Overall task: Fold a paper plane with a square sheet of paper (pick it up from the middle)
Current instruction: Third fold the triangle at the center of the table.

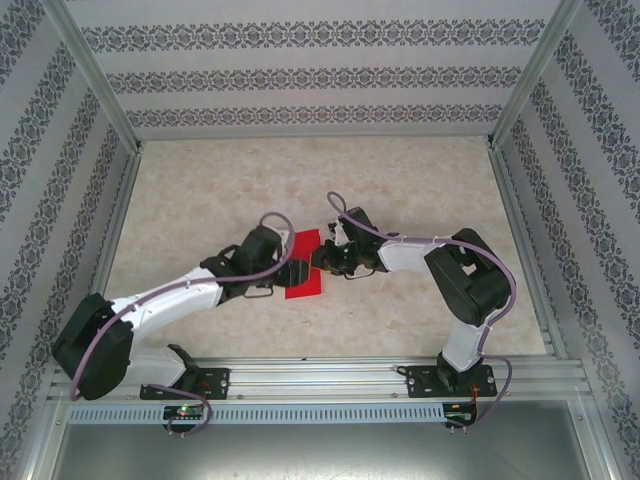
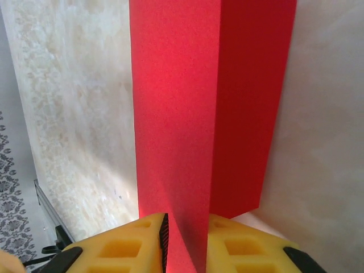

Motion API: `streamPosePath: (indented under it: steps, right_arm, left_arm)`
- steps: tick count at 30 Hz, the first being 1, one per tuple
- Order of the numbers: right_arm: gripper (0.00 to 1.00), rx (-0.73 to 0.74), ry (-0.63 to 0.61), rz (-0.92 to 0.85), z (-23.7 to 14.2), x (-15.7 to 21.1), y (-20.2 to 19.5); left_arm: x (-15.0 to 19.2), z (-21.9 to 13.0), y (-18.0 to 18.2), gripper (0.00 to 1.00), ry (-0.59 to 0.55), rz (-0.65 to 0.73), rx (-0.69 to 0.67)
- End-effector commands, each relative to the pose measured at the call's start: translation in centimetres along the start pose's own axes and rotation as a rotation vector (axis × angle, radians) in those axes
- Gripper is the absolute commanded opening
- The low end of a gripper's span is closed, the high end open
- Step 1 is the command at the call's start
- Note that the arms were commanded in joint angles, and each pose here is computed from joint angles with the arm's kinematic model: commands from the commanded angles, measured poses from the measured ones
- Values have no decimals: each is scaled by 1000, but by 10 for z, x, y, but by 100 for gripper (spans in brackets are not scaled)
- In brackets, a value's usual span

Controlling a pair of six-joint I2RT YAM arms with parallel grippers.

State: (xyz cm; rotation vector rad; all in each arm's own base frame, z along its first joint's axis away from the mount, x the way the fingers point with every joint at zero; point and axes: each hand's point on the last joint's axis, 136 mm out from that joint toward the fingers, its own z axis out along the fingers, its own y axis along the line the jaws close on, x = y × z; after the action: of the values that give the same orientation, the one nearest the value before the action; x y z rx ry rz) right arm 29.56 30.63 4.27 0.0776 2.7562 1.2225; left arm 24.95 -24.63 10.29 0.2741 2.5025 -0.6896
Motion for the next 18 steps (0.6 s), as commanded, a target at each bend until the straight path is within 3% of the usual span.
streamPosePath:
  steps: [1,10,13,18]
  right_arm:
    - [24,-2,24,-9,-10,-3,7]
    - [26,-38,37,-6,-15,-10,20]
    - [26,-41,38,1,-13,-10,20]
    - [26,-56,38,5,-12,-10,22]
  left_arm:
    - [17,-4,2,58,-14,199,-112]
    - [45,24,-26,67,59,582,-318]
    - [44,33,-24,68,58,647,-420]
    - [41,40,-22,70,50,670,-469]
